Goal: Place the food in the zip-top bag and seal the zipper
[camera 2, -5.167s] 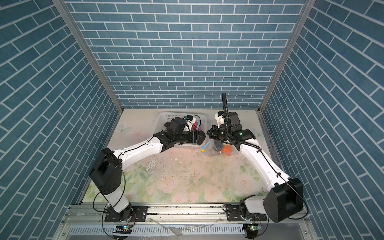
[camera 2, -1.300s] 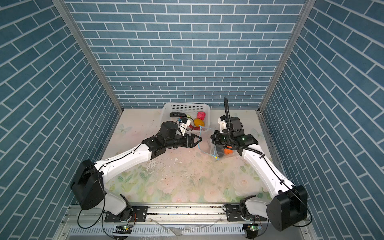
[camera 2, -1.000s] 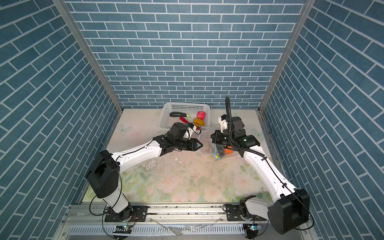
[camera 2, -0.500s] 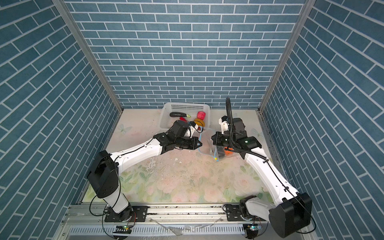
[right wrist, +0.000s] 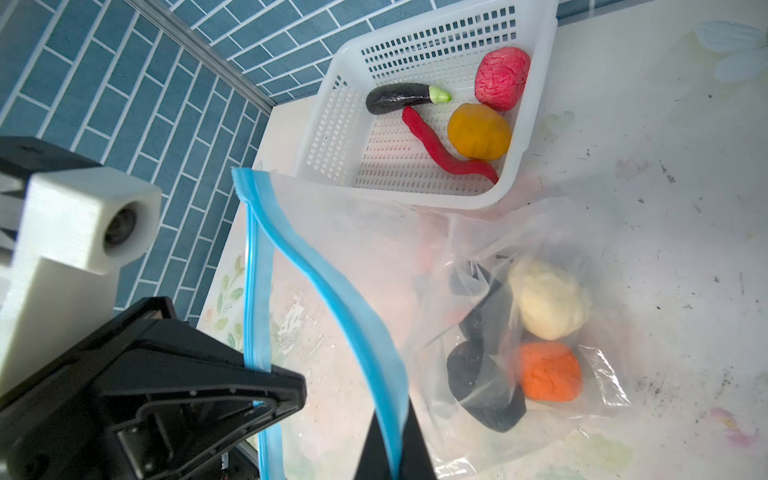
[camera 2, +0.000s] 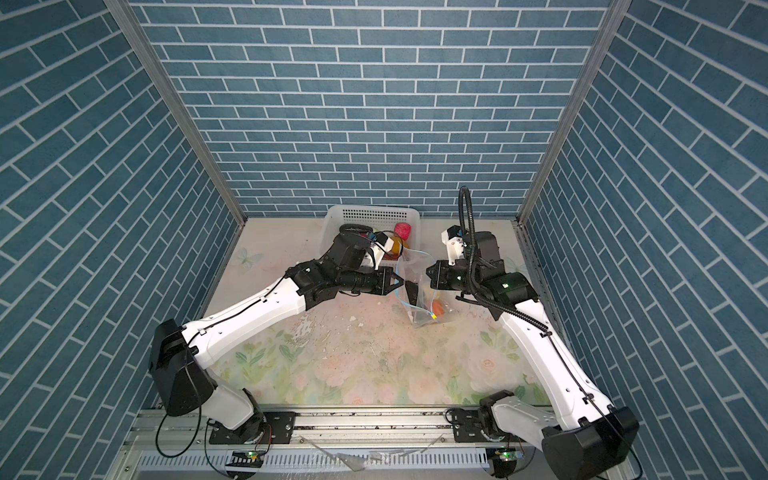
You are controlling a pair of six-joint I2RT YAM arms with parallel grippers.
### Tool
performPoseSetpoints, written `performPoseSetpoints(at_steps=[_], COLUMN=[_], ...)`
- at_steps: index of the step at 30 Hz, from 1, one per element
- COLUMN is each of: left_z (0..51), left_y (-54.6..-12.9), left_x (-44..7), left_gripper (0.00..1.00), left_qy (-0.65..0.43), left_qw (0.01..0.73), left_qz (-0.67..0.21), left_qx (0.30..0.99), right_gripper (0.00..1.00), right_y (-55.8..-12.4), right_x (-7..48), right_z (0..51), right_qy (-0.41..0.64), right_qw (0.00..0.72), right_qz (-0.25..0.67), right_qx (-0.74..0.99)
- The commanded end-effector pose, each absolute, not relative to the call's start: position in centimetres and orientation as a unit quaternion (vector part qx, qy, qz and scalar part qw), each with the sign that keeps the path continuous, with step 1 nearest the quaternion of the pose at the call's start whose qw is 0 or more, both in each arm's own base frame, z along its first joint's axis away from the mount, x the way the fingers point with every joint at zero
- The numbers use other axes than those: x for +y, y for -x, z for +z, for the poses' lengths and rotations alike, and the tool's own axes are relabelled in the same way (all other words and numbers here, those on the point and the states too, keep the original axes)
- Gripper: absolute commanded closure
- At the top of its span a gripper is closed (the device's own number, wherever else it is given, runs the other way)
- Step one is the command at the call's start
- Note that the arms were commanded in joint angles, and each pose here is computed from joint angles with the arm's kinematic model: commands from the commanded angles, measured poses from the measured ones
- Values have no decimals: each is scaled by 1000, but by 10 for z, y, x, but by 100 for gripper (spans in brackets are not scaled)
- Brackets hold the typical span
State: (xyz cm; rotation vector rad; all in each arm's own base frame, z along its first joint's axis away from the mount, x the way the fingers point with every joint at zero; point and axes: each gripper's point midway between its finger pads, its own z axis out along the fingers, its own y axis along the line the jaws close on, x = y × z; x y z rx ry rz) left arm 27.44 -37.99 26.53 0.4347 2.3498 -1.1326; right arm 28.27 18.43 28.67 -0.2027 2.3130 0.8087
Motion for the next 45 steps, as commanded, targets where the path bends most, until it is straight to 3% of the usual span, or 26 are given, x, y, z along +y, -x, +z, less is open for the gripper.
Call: performPoseSetpoints(at_steps=[1, 16, 32, 37, 45], left_z=[283, 344, 294, 297, 310], left_y=[-271, -260, -270, -277, -286], left_x=[-371, -340, -313, -309, -305], left_gripper=[100, 100, 100, 100, 100], left_qy=[-152, -112, -46, -30, -19], left_qw=[254, 285, 269, 277, 295], left_qz=[-404, -401, -364, -371, -389], left_qx=[865, 863, 891, 886, 873], right_gripper=[100, 100, 100, 92, 96], right_y=[-279, -279, -309, -314, -310], right_x=[184, 227, 280, 283, 278], right_z=[315, 359, 338, 348, 347], right_qy=[93, 126, 164, 176, 172], right_qw=[348, 312, 269, 282, 275], right_qz=[315, 375, 429, 428, 415], right_qx=[878, 864, 847, 840, 850])
